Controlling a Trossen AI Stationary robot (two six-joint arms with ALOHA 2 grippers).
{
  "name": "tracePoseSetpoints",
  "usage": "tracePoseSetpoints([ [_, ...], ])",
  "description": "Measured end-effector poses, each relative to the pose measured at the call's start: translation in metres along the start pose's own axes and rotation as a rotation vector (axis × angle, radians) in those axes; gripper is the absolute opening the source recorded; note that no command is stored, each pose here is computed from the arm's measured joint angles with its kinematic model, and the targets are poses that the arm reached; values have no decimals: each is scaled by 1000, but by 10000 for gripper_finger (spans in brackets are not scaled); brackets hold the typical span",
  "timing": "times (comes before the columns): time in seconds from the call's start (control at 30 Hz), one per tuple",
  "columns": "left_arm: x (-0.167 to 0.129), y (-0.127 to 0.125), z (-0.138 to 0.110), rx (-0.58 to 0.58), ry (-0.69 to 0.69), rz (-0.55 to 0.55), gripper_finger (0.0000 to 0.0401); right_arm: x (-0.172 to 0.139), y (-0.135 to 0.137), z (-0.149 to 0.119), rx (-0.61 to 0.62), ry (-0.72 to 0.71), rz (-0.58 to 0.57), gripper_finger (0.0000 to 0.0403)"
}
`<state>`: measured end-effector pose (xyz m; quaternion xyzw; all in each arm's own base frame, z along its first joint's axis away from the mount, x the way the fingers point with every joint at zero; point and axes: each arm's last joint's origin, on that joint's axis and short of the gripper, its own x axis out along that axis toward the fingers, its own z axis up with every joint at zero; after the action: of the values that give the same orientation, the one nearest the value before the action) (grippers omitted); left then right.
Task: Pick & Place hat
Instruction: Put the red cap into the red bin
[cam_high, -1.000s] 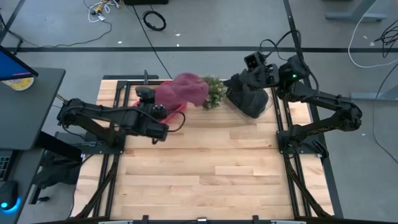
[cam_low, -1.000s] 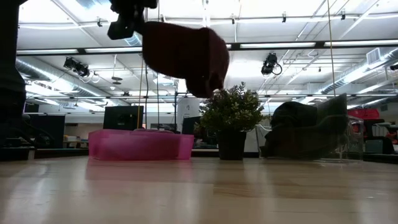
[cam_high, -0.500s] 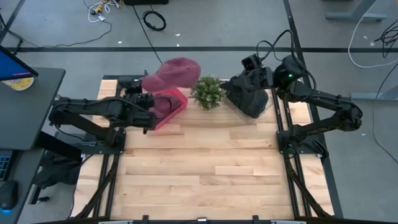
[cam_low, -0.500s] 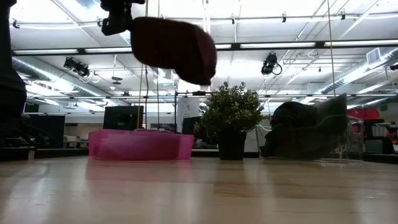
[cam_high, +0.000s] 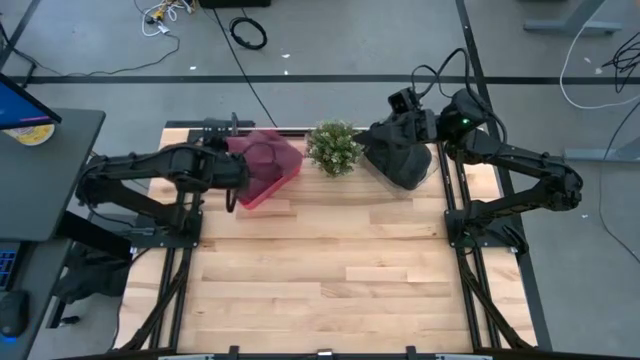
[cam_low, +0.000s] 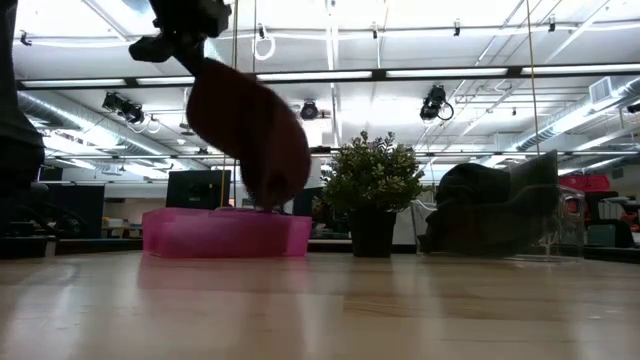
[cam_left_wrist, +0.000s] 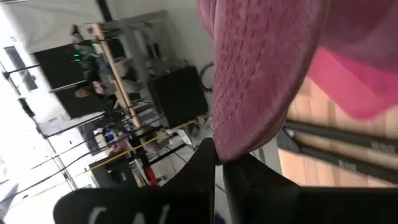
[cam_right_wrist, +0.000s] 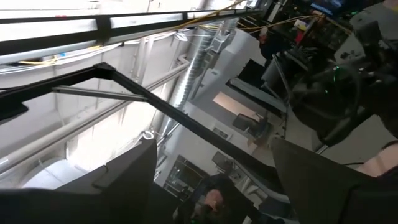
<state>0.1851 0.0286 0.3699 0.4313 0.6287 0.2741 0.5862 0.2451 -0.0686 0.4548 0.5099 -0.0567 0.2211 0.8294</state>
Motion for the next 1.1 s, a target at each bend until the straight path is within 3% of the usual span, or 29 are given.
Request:
tracePoseSetpoints([
  [0.23,19,10,-8,120,101,-27,12,0,-5,0,3,-10,-40,323],
  [0.47,26,17,-15,274,218,63,12,0,-5,0,-4,-25,-44,323],
  [0.83,32,10,-4,212,133,-105,12,0,-5,0,-8,-39,-49,323],
  [0.93,42,-5,3,265,163,-126,12,0,-5,0,-14,-39,-52,323],
  [1.1,69,-50,10,384,221,-167,12,0,-6,0,-15,-38,-55,323],
])
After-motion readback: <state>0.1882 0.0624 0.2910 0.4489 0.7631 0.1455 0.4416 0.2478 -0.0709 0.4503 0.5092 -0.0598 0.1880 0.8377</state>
